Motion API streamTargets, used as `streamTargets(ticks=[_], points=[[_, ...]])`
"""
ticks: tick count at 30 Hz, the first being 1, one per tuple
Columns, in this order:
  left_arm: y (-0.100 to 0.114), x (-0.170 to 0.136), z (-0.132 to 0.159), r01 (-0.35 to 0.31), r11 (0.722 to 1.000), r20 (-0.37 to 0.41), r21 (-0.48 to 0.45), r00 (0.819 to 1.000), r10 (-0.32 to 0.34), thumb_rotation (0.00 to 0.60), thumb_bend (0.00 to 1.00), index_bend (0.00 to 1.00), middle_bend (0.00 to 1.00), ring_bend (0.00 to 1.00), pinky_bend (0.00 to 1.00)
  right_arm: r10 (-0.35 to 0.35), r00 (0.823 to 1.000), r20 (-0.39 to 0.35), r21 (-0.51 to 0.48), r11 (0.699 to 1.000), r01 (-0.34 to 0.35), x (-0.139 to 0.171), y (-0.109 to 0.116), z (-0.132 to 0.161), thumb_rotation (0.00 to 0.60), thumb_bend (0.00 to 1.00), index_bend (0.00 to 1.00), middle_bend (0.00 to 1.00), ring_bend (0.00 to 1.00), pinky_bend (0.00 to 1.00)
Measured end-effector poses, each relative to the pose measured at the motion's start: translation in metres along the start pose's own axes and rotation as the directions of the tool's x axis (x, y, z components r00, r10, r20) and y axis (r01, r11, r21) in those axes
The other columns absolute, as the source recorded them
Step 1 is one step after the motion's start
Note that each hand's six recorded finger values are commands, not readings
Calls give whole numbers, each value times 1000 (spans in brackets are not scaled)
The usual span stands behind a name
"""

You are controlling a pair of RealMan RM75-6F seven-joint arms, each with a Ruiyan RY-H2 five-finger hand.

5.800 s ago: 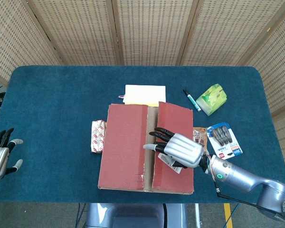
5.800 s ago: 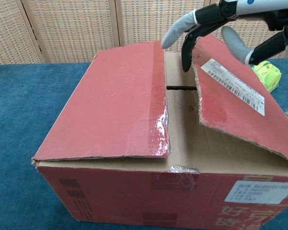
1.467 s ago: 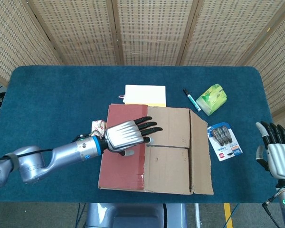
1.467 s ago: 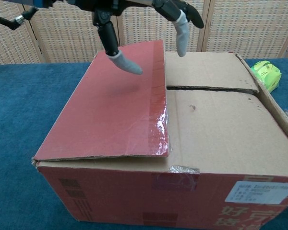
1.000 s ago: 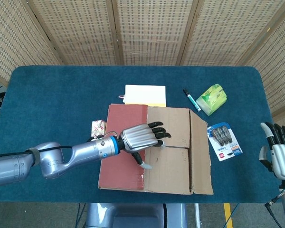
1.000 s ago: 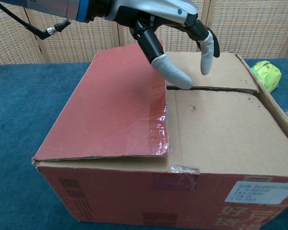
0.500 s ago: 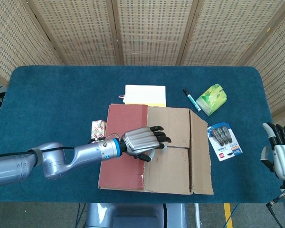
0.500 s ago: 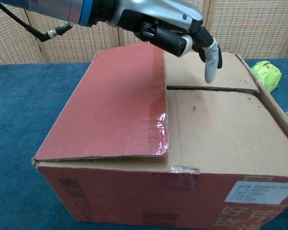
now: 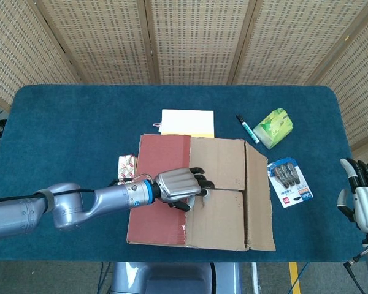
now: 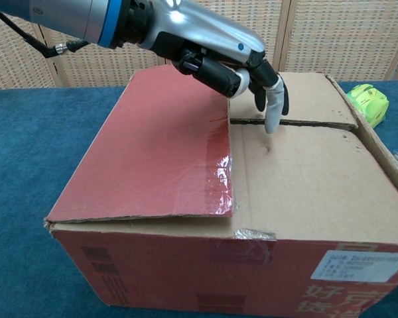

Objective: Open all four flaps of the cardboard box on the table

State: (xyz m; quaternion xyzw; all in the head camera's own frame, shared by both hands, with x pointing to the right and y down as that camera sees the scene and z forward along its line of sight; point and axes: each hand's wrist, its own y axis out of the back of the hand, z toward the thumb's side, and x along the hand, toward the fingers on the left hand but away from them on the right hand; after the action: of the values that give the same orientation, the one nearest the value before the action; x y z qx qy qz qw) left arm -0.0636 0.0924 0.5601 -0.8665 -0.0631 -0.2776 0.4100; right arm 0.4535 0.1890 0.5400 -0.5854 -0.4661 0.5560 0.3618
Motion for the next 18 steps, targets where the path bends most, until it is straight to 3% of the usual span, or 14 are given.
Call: streamTargets(ticks=[6,18], points=[[2,-7,-4,1,1000,-14,10,1000,-1,135,1000,388,279,333,214,-2,1000,2,-1,1000,2,0,0,0,600,802,36,79,0,0],[18,-32,-8,-35,999,-33,29,999,36,135,1000,391,289,350,215,-7,1000,-5,-2,1000,7,-4,1,3,600,802,35,79,0,0]])
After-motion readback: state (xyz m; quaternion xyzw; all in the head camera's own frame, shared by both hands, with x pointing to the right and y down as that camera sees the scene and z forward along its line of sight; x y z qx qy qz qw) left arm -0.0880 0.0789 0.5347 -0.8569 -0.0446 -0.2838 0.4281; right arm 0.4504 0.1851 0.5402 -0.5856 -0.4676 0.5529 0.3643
